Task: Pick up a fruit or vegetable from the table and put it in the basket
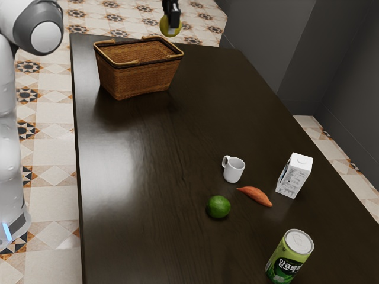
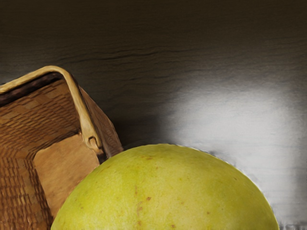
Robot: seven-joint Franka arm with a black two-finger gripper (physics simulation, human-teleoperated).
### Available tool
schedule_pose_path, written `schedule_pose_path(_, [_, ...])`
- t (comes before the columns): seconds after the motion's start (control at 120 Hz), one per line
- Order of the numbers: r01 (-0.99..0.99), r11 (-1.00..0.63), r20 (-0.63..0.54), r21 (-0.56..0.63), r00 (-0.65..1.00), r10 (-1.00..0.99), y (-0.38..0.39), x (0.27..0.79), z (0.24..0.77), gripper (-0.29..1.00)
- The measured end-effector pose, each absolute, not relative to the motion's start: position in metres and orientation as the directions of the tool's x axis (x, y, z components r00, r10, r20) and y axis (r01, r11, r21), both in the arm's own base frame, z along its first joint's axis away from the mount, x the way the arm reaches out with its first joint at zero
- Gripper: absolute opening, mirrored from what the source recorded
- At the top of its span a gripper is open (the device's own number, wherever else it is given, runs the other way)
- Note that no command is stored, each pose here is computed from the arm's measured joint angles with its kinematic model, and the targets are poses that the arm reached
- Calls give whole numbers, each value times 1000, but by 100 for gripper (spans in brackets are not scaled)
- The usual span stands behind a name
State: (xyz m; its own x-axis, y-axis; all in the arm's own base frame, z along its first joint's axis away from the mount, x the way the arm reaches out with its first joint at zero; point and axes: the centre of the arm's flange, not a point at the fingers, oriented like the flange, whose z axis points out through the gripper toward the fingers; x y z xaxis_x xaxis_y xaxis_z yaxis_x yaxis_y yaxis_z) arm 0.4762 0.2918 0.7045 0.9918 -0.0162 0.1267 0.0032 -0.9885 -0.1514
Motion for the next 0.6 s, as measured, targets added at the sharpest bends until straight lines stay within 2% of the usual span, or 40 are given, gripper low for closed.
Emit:
schedule_pose_path(0.275, [200,-974,30,-106,980,198,383,399,683,39])
schedule_pose_path(0.467, [285,-957,-27,-59,958,287,414,349,654,39])
schedule_pose_path(0.6, [259,-964,-37,-58,964,262,404,354,650,39])
